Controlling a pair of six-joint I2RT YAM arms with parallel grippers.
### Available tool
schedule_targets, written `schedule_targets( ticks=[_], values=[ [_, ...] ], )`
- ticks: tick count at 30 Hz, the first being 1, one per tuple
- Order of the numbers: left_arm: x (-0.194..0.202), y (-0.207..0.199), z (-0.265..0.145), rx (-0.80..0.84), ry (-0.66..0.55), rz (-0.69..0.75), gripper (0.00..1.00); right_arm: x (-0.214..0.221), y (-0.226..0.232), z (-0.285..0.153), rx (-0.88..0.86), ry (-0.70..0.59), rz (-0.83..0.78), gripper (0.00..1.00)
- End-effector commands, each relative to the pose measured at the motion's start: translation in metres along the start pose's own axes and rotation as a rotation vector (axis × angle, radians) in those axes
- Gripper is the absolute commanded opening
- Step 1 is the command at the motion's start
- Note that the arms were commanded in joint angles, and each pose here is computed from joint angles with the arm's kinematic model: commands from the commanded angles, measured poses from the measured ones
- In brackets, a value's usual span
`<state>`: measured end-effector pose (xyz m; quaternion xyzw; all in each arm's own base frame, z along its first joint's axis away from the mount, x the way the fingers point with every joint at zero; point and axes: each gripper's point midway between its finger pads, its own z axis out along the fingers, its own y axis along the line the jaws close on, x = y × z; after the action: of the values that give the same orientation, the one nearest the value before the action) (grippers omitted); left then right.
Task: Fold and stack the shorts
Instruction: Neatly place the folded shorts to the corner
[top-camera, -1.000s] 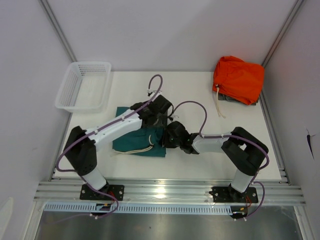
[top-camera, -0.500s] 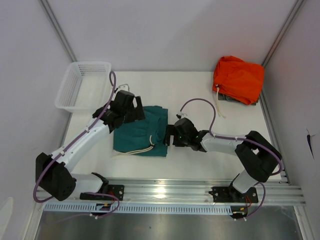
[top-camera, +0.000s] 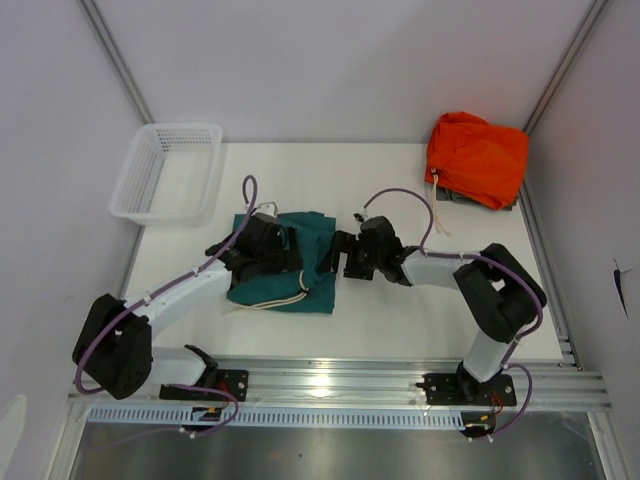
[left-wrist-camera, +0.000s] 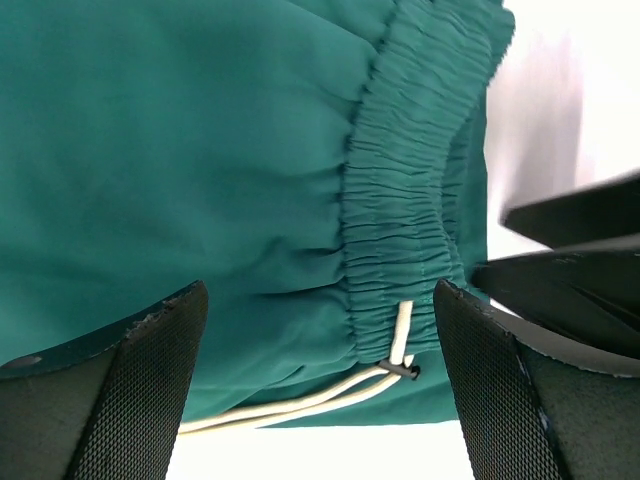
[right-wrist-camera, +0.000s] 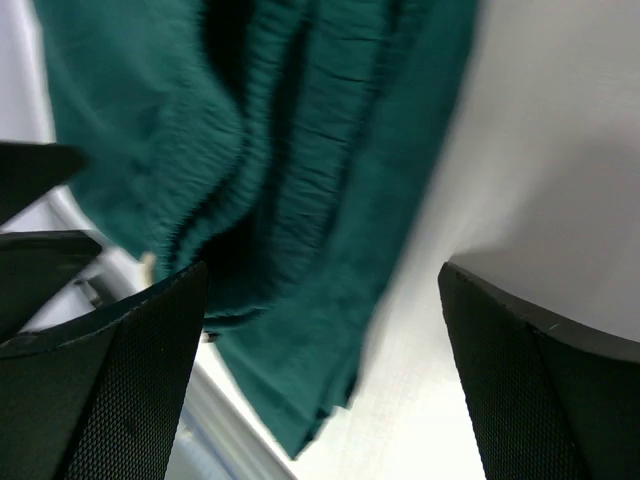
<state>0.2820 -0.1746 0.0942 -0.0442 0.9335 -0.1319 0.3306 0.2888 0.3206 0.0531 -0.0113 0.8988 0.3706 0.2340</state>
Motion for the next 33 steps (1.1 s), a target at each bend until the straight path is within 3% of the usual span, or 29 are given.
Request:
schedule_targets(
  ticks=[1,7,16,22,29,33],
  values=[
    [-0.001,-0.008,0.012,0.029,-0.037,-0.011,0.95,-0.003,0.016,0.014,-0.125,0.022,0.027,0.99],
    [0.016,0.004,0.024,-0.001,-0.032,-0.036,0.93,-0.007,0.008,0.035,-0.184,-0.002,0.064,1.00],
    [0.047,-0.028,0.045,0.162,-0.048,0.073,0.89,0.000,0.001,0.054,-0.243,0.031,0.160,0.99],
    [0.056,-0.042,0.051,0.215,-0.062,0.133,0.88,0.008,0.001,0.065,-0.227,0.061,0.128,0.97],
    [0.054,-0.045,0.040,0.262,-0.107,0.134,0.89,0.023,-0.009,0.075,-0.198,0.091,0.100,0.64],
    [0.055,-0.048,0.038,0.284,-0.102,0.138,0.89,0.031,-0.013,0.081,-0.191,0.106,0.088,0.61]
  ],
)
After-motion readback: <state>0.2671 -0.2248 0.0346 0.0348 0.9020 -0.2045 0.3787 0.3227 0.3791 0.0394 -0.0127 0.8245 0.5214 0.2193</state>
